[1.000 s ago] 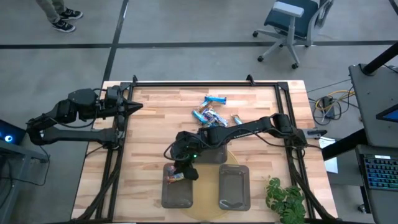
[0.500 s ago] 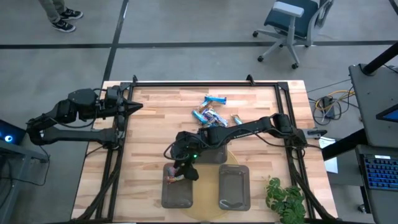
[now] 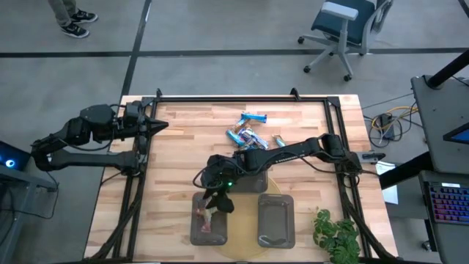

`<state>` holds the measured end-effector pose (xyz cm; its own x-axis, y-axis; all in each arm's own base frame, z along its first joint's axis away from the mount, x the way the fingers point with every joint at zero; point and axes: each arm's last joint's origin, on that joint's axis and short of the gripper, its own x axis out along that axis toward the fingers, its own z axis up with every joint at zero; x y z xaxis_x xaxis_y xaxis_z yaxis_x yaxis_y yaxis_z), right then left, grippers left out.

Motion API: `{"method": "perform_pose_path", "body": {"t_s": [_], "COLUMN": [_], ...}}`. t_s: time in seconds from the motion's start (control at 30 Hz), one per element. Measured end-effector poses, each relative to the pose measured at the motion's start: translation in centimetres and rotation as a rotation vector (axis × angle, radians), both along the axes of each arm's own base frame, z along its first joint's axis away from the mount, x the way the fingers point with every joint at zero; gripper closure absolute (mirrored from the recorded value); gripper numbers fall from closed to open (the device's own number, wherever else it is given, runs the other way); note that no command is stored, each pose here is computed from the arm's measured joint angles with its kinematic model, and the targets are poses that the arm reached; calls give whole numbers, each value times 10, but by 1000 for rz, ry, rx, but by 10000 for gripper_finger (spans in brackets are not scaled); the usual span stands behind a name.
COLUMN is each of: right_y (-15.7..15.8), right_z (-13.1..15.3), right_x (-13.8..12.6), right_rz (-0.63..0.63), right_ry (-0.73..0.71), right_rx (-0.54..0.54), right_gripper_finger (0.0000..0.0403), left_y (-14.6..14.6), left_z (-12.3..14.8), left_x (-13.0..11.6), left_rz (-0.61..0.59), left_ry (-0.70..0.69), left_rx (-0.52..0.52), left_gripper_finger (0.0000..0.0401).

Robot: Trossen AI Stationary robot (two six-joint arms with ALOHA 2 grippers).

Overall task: Pick and place Granola Bars by type
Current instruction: Put the top left red granola bar into the bottom left black bin

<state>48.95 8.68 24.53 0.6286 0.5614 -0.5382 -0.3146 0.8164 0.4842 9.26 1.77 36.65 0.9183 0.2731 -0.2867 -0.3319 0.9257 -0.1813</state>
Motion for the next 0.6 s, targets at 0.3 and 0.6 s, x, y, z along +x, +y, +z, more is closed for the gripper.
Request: {"method": "perform_pose_path", "body": {"t_s": [0.3,0.6], "right_y": [0,-6], "right_z": [0,6], "right_x": [0,2], "right_rz": [3,3], "right_ry": [-5,-35], "right_rx": [-4,-16], "right_gripper_finger": [208,209], "left_y": [0,0], "left_z": [0,0], "left_x": [0,0], "left_rz": [1,1], "left_ry": [0,0], "left_rx": [0,0], "left_gripper_finger": [401,401]}}
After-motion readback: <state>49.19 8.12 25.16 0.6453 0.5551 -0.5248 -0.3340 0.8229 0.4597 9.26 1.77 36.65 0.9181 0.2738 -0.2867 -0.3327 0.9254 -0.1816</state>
